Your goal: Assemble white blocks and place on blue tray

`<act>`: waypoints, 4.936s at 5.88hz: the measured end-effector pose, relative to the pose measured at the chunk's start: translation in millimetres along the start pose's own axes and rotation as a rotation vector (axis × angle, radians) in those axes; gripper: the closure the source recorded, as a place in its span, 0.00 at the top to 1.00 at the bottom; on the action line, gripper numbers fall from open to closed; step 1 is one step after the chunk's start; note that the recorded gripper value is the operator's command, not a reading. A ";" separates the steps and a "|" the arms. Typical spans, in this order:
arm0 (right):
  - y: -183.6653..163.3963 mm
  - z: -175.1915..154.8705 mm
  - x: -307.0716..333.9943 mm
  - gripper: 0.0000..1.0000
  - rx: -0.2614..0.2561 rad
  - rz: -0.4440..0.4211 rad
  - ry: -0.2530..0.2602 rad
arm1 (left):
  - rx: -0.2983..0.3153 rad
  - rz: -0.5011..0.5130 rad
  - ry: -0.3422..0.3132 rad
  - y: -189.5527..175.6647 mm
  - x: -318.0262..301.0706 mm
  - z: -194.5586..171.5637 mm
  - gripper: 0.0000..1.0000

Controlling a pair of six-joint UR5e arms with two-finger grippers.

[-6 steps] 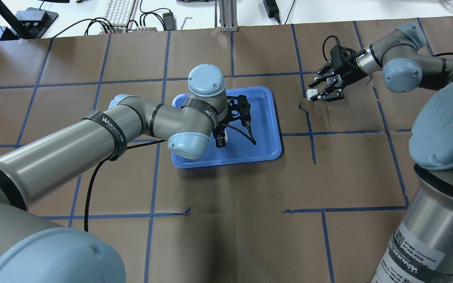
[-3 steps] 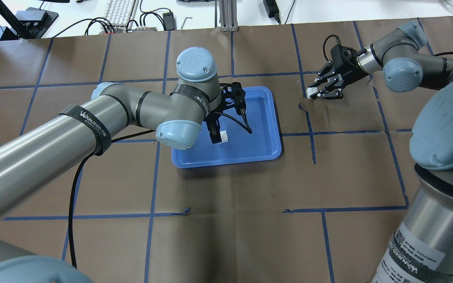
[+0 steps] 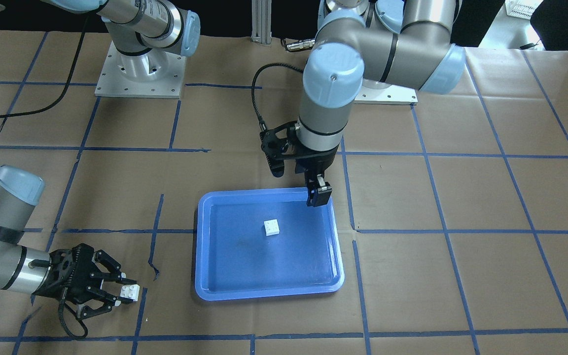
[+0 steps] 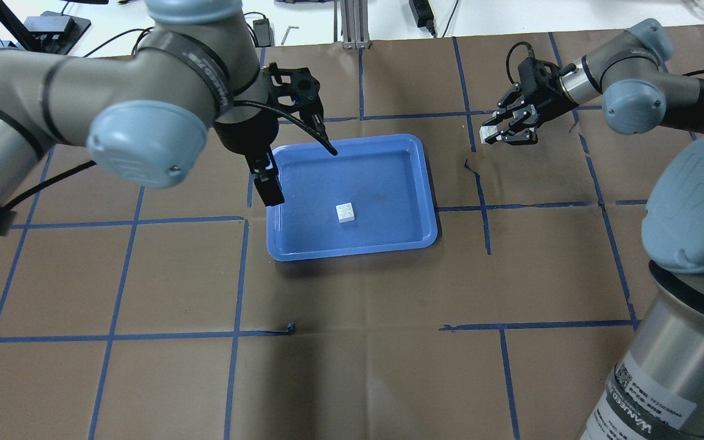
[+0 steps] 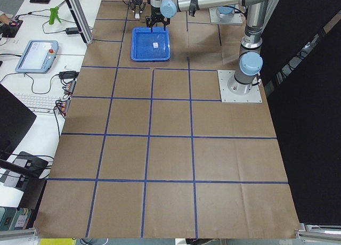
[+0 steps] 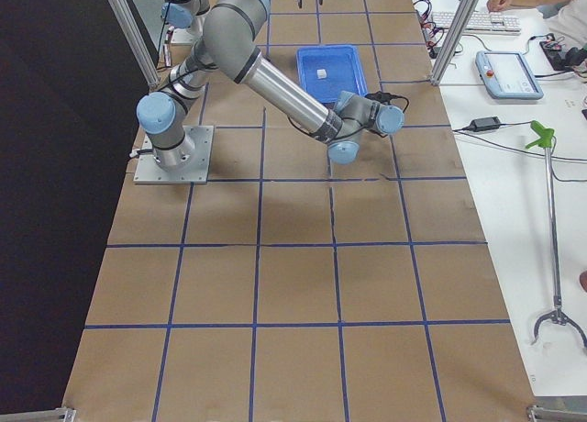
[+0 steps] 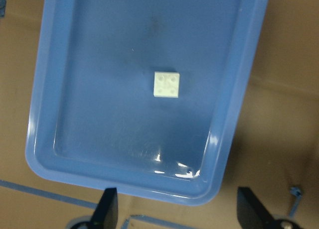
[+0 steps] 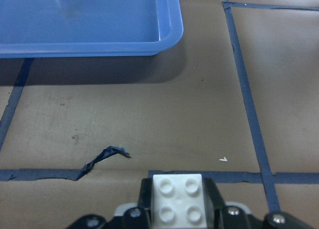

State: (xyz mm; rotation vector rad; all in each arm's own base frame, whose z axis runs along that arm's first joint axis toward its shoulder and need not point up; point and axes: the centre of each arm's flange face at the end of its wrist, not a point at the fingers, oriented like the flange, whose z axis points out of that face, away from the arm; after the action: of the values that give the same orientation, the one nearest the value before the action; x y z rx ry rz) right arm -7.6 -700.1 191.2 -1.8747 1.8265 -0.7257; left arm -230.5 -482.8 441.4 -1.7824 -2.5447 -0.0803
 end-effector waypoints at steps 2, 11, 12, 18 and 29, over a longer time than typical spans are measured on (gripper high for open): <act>-47.2 -17.7 -23.7 0.24 -0.002 0.016 0.007 | -0.011 -0.255 0.005 28.3 6.8 -38.1 0.91; -188.4 171.3 -143.6 0.24 0.073 0.118 0.126 | 0.197 -1.347 -0.095 58.5 -23.7 -62.2 0.98; -183.7 177.4 -143.9 0.24 0.072 0.118 0.127 | 0.198 -1.347 -0.095 58.5 -23.8 -62.6 0.98; -183.3 189.9 -157.4 0.24 0.073 0.127 0.093 | 0.197 -1.347 -0.095 58.5 -23.1 -62.5 0.99; -192.0 204.2 -171.1 0.25 0.069 0.123 0.056 | 0.206 -1.350 -0.099 60.2 -22.2 -66.7 0.99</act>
State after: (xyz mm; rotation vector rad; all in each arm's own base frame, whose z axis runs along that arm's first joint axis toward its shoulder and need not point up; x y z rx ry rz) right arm 270.2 -532.5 140.9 -1.6986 1.9067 -0.7943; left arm -166.5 -487.1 508.1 0.2076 -3.0975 0.2293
